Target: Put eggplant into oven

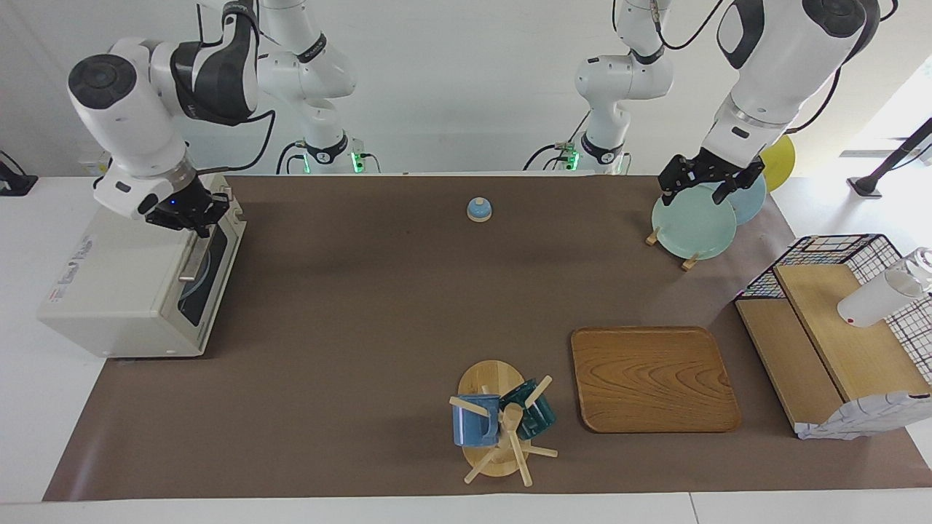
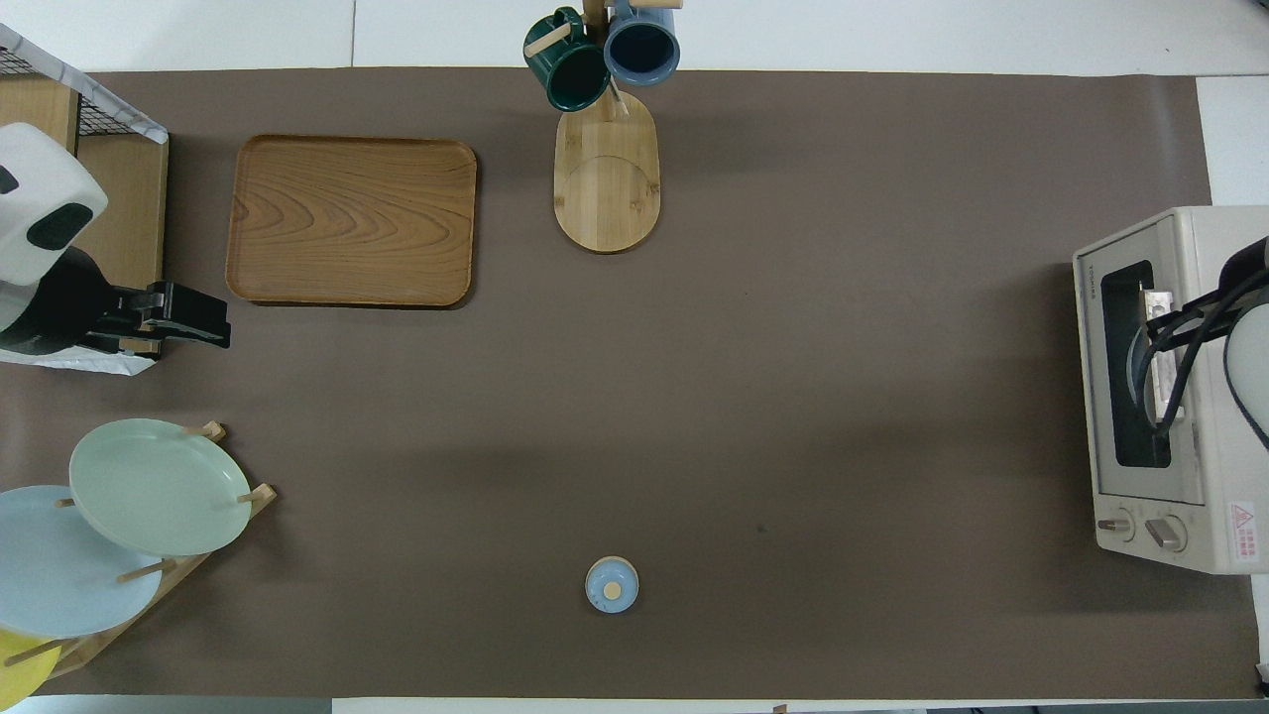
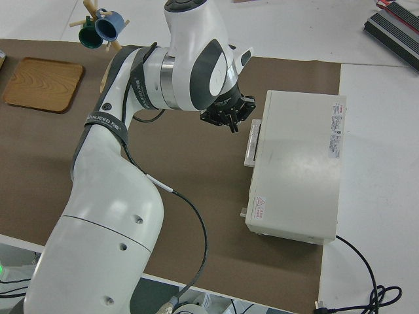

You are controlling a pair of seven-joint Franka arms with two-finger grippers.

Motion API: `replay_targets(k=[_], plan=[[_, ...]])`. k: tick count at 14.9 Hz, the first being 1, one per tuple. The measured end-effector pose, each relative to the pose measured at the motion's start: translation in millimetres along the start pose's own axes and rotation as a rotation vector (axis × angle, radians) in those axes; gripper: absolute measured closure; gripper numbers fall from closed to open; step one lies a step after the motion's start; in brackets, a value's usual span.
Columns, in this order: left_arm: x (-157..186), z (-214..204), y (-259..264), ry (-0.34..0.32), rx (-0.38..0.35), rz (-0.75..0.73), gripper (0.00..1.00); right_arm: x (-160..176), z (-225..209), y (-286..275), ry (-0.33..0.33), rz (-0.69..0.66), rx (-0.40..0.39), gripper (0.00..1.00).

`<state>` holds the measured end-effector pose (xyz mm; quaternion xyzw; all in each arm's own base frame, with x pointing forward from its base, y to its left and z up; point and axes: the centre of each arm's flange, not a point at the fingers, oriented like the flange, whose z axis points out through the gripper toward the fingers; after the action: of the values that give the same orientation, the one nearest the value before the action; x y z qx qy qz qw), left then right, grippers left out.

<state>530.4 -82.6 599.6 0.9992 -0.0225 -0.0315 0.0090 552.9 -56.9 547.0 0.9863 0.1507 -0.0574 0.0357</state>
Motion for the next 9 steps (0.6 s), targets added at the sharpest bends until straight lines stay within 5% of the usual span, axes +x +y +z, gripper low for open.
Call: replay_targets(k=[2, 9], plan=[[0, 0, 0, 0.0, 0.0, 0.0, 0.0, 5, -6, -6, 0.011, -0.007, 0.006, 0.78], [0, 0, 0, 0.0, 0.0, 0.0, 0.0, 15, -8, -26, 0.003, 0.068, 0.01, 0.07]])
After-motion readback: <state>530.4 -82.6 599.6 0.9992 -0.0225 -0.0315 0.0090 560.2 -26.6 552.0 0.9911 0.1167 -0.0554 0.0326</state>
